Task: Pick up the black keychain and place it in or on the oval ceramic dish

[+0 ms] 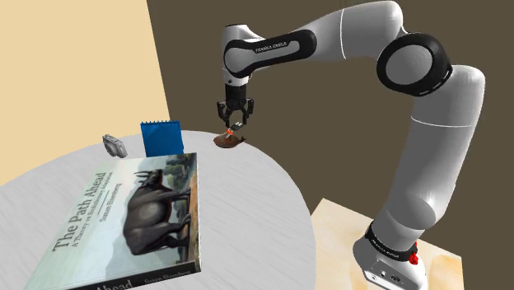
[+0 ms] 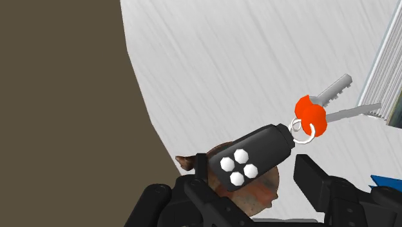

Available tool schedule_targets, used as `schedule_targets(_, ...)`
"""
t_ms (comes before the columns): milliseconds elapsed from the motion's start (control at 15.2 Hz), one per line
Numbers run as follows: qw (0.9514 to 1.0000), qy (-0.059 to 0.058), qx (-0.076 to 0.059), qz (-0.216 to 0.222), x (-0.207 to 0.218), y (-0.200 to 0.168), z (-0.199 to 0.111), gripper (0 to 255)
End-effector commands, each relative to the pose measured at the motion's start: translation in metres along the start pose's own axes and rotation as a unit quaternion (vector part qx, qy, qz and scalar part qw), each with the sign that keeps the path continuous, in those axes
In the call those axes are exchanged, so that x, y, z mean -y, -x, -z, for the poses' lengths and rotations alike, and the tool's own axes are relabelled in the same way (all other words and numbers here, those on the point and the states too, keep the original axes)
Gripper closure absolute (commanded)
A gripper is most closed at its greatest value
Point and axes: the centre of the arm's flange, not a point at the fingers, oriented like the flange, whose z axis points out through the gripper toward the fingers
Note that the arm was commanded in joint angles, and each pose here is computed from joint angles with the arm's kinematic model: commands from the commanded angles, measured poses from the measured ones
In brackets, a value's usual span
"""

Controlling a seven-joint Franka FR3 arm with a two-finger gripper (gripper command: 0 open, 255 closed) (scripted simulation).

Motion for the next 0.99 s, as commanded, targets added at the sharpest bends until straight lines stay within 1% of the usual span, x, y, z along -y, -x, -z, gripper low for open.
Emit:
schedule_targets(0,1.0,0.0,0.0,0.0,-0.006,-0.024,-0.001,255)
schedule_targets(462,1.0,0.0,0.0,0.0,-0.032,-0.111,0.004,255)
schedule_targets(924,1.0,0.0,0.0,0.0,-0.032,-0.111,-0.032,255)
